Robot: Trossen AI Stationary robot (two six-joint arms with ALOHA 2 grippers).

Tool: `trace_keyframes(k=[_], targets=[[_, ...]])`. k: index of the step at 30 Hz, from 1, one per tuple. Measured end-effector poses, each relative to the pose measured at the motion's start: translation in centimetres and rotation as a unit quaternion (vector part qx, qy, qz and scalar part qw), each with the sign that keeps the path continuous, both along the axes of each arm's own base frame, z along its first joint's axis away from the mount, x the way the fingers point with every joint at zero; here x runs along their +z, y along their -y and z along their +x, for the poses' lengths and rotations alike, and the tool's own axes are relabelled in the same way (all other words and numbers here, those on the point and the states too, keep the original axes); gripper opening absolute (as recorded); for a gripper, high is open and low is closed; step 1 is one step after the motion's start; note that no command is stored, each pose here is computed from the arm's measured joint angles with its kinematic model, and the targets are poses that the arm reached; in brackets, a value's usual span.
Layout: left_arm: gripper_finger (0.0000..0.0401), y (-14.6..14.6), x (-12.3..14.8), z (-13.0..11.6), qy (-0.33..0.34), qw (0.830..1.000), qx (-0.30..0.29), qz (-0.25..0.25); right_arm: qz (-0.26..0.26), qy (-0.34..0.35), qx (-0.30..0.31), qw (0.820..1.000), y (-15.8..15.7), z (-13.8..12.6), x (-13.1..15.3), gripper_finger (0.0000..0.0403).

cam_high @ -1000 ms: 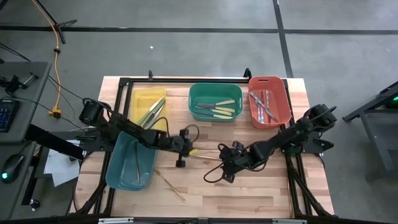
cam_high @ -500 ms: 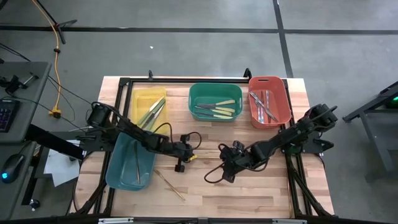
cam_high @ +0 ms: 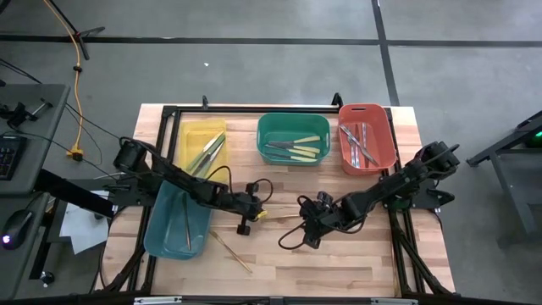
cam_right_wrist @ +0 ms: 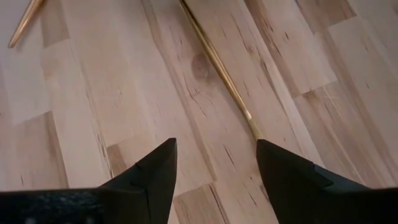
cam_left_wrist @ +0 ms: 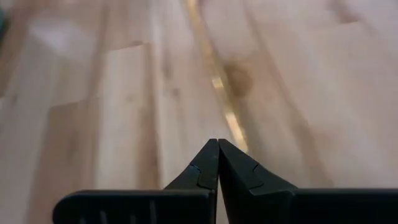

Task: Sort silverware by color (type)
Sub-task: Put the gold knife into the blue bin

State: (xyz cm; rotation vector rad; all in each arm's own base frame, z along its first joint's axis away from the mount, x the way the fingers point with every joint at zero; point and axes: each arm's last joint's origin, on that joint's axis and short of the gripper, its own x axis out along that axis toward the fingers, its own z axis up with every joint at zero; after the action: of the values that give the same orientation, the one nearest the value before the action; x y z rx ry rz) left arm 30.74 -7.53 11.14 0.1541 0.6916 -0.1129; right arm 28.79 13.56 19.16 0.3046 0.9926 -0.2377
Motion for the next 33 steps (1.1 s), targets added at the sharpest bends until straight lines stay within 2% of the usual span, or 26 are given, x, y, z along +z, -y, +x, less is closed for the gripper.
trace_keyframes(k=[6,14,33], targets=[[0.0000,0.93,-0.01,-0.23,-0.006,0.999,-0.032,-0.024,-0.001,-0.002,0.000,1.000,0.01,-0.03,-0.02,0.0204],[0.0000,1.10,-0.06,-0.31,-0.013,0.998,-0.023,-0.049,-0.001,-0.002,0.000,1.000,0.02,-0.03,-0.01,0.0204],[0.0000,0.66,-0.96,-0.17,-0.029,0.998,-0.014,-0.050,0.000,0.001,0.000,1.000,0.00,0.00,0.02,0.0204]])
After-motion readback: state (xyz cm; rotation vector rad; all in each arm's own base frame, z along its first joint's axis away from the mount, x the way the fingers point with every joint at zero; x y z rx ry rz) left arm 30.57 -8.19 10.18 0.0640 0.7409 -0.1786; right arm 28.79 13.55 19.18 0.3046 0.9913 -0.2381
